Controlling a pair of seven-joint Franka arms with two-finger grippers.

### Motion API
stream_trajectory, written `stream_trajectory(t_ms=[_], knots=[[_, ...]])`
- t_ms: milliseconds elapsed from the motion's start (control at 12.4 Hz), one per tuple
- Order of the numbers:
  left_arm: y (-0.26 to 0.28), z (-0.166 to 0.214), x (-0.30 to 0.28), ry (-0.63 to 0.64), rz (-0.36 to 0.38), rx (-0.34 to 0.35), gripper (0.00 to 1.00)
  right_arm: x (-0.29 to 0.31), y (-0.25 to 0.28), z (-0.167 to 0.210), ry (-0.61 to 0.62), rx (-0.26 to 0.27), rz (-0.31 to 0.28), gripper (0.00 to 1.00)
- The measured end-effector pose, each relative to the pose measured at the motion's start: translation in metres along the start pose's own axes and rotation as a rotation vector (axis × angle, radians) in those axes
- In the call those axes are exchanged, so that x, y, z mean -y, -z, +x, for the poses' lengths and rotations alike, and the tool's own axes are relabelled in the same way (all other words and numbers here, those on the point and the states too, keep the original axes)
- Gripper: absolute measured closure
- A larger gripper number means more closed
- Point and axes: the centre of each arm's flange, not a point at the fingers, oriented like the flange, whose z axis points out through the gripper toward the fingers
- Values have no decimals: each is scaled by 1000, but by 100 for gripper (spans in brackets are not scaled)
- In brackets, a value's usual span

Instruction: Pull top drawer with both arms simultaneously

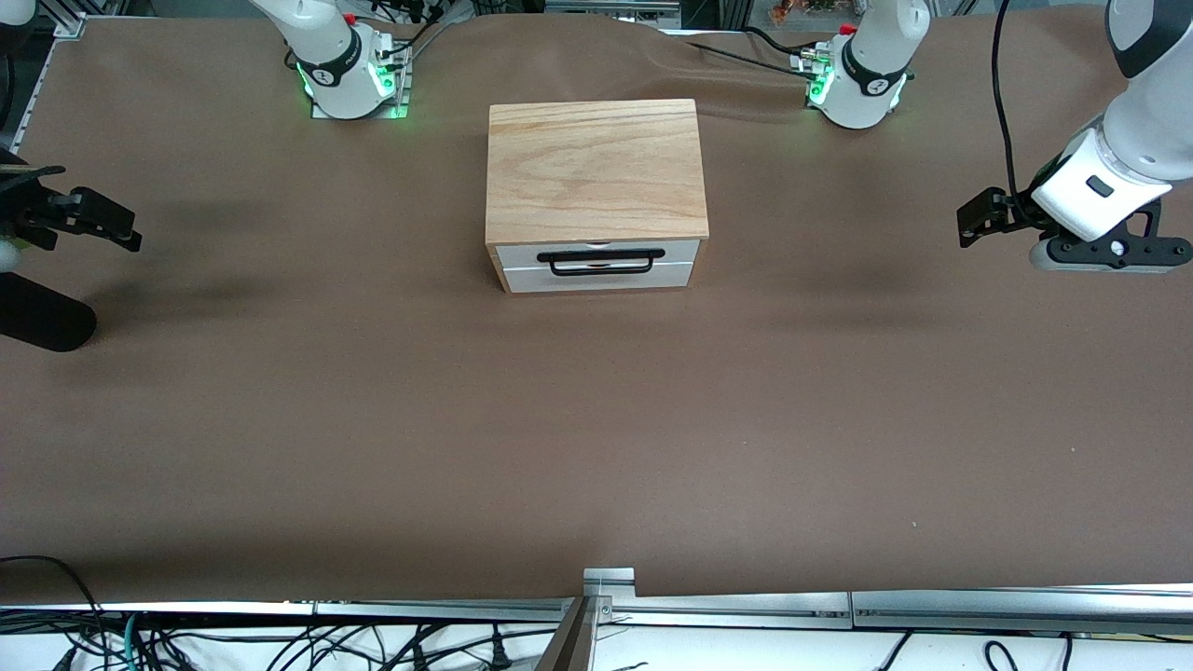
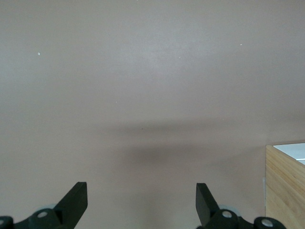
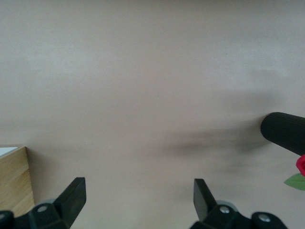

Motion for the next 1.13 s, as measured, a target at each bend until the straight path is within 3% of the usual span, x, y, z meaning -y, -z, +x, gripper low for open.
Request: stream_trajectory(t_ms=[1133], knots=[[-22, 4, -4, 1, -28, 38, 0, -4, 0, 0, -6, 0, -6, 0]])
